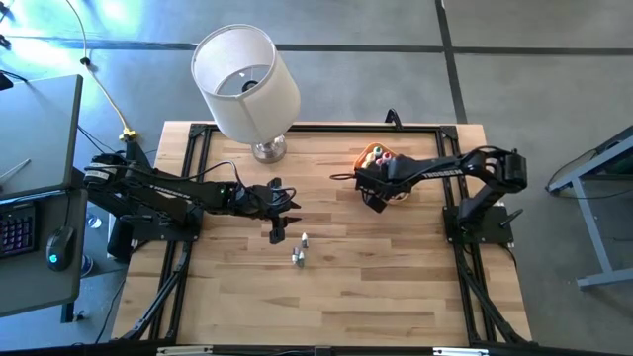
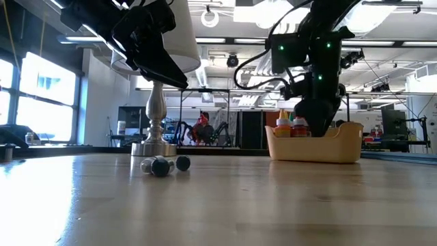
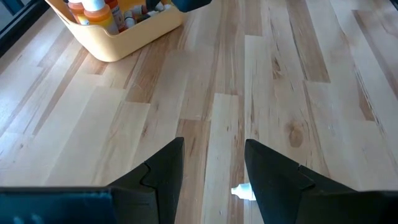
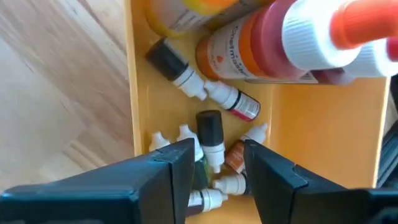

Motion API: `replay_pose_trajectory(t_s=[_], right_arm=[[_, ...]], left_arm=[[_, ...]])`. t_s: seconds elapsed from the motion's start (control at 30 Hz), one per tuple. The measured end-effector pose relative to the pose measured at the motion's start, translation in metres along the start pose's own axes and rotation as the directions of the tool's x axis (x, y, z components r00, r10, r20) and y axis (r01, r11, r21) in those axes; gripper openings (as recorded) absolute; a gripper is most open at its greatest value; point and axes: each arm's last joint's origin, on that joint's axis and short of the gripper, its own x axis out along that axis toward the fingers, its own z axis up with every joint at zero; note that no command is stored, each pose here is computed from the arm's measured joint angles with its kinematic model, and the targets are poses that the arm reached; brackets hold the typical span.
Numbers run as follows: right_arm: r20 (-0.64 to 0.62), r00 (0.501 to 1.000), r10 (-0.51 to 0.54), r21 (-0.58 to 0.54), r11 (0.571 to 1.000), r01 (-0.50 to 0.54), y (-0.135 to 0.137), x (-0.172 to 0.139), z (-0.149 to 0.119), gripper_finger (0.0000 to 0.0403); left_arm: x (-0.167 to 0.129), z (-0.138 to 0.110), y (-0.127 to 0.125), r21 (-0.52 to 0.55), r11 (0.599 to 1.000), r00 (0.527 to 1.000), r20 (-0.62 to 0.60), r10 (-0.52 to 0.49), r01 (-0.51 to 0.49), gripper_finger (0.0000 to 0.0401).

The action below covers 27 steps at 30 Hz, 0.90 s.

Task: Pick & Place food coloring
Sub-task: Put the small dark blue food coloring bottle into the yellow bin

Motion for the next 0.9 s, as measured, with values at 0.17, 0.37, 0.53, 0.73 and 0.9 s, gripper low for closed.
replay_pose_trajectory(t_s=[0.17,0.37,0.53,0.73,0.9], right_arm=[[0.041,0.998,0.051,-0.024,0.998,-0.050,0.008,-0.017,0.001,0.0133],[0.142,0.977,0.156,-0.063,0.987,-0.149,0.022,-0.053,0.006,0.0133],[0.267,0.925,0.269,-0.116,0.962,-0.246,0.044,-0.076,0.010,0.0133],[0.379,0.807,0.452,-0.257,0.889,-0.378,0.073,-0.090,0.008,0.0133],[0.457,0.712,0.533,-0.321,0.845,-0.427,0.092,-0.091,-0.001,0.0133]], left_arm=[[0.000,0.000,0.000,0.000,1.000,1.000,0.001,0.000,0.000,0.0165],[0.000,0.000,-0.001,0.000,1.000,1.000,-0.006,-0.025,0.025,0.0165],[0.000,-0.001,-0.002,-0.008,0.998,0.998,-0.012,-0.067,0.067,0.0165],[0.000,-0.003,-0.002,-0.005,0.998,0.997,-0.037,-0.070,0.070,0.0165],[0.002,-0.004,-0.001,-0.004,0.999,0.998,-0.038,-0.044,0.044,0.0165]])
